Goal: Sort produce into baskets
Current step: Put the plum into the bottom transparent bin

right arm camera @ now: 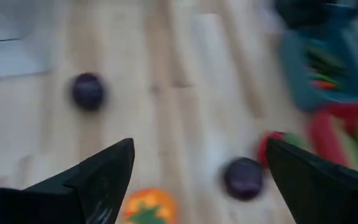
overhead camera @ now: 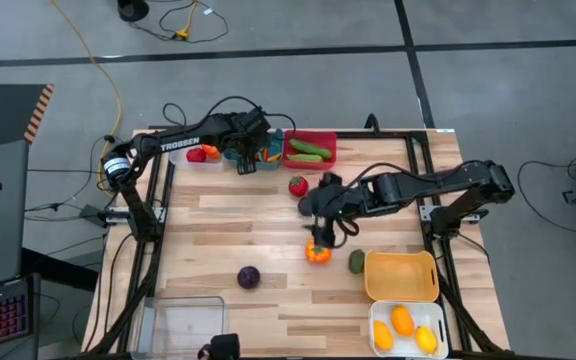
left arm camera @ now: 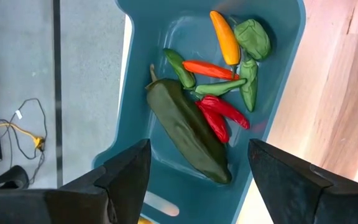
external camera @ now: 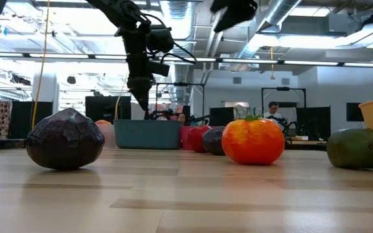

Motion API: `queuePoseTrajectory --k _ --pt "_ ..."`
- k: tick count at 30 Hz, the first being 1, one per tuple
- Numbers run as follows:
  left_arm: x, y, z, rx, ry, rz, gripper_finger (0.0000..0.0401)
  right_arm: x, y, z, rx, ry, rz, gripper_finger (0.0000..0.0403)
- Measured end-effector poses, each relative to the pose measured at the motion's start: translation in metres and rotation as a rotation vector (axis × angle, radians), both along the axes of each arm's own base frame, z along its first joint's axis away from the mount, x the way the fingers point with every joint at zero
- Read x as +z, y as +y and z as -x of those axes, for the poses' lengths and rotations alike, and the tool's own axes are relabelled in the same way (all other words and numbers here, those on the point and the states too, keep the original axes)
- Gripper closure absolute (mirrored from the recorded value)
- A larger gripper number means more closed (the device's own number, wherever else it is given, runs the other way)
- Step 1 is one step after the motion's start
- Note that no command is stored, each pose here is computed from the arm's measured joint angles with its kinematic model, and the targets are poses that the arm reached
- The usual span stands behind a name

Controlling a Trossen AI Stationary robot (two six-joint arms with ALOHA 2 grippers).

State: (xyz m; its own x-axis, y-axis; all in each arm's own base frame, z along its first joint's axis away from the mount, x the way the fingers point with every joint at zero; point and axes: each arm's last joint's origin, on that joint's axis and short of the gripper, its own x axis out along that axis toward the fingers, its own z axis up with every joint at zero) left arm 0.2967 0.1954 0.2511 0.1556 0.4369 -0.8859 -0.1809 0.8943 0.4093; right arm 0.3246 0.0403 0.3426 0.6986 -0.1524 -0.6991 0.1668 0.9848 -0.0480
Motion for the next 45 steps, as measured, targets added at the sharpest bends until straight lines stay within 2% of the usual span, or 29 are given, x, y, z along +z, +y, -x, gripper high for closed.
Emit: queuePoseTrajectory --k 4,8,11,27,32,41,45 --pt "0.004 -0.001 0.002 -0.001 -0.007 -0.005 0.0145 -0.003 -0.016 0.003 -0.178 0.031 0.060 0.0015" --pt "0.011 -0.004 0.006 -0.001 -0.014 -0.009 0.0145 -0.014 -0.033 0.004 -0.319 0.041 0.031 0.0015" --pt "0.019 -0.006 0.009 -0.002 -0.033 -0.022 0.0145 -0.028 -0.043 0.003 -0.369 0.074 0.012 0.0016" --pt "0.058 -0.019 0.029 0.001 -0.139 -0.086 0.0145 -0.126 -0.069 -0.043 -0.432 0.338 0.054 0.0016" --pt "0.059 -0.019 0.030 0.008 -0.145 -0.085 0.0145 -0.139 -0.068 -0.049 -0.397 0.363 -0.006 0.0016" --pt "0.059 -0.020 0.029 0.004 -0.162 -0.062 0.0145 -0.139 -0.071 -0.051 -0.430 0.344 -0.028 0.0016" --pt "0.059 -0.020 0.029 0.003 -0.163 -0.060 0.0145 -0.155 -0.071 -0.054 -0.428 0.399 -0.025 0.0016"
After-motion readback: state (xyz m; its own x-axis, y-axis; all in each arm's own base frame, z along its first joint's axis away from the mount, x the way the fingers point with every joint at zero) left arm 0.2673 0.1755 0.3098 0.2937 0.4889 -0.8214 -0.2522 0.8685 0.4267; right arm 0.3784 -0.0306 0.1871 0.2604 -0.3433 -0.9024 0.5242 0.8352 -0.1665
